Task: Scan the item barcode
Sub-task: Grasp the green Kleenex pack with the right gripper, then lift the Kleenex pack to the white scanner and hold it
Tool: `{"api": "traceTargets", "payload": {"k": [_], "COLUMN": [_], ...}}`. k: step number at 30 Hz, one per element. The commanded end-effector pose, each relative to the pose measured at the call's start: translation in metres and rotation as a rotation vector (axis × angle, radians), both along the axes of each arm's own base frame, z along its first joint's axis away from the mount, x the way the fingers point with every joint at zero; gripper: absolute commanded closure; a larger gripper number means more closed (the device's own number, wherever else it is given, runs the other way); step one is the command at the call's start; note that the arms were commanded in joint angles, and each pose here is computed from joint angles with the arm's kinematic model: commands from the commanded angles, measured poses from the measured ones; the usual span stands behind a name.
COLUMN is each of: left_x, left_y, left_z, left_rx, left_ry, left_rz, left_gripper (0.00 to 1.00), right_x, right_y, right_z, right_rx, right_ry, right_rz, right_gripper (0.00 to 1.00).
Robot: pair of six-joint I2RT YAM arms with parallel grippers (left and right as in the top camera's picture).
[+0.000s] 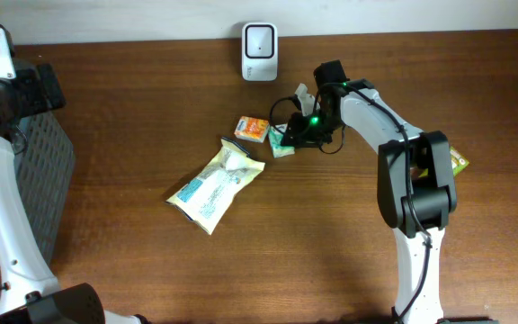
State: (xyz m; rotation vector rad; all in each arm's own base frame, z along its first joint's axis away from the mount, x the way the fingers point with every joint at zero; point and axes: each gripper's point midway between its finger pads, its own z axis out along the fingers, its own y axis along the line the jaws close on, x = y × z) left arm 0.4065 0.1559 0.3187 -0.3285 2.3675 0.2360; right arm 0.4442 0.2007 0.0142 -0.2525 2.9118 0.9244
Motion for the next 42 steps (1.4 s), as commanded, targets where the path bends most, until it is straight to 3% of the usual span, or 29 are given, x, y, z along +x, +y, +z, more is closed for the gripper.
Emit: {"api": "traceTargets", "payload": {"k": [1,5,10,16,25,35,42], "left_x": [-0.004,-0.004,-0.004,-0.004,-0.004,-0.004,-0.004], "left_y": [0.001,0.001,0.001,0.001,0.001,0.001,0.001], "left_z": [0.010,0.010,0.010,0.010,0.010,0.010,0.010], "left_rx": [0.022,0.022,0.022,0.022,0.022,0.022,0.022], "left_ry": [-0.018,-0.018,-0.018,-0.018,-0.018,-0.018,-0.018], "left_rz": [-0.005,-0.005,-0.005,-0.005,-0.005,-0.005,-0.005], "left_gripper": [0.01,0.01,0.01,0.01,0.01,0.01,0.01], "right_x": [-0.002,-0.002,-0.008,-0.024,-0.020,-0.028,-0.050], "right_y": [0.000,-0.004,-0.010,-0.005,-0.032,-0.066,-0.072], "right_z": [-0.007,-0.004,0.035,0.144,0.213,0.256,0.305], "right_rx": [-0.009,0.010,0.109,0.535,0.932,0.937,0.929], "right_ry": [0.010,0.026,0.036,-0.038,-0.058,-0.008,-0.128], "right_rz": [0.004,-0.011,-0.014,0.075,0.044,-0.079,-0.045], "right_gripper": [0.95,0.96,0.96,0.96,0.96,0.96,0.96]}}
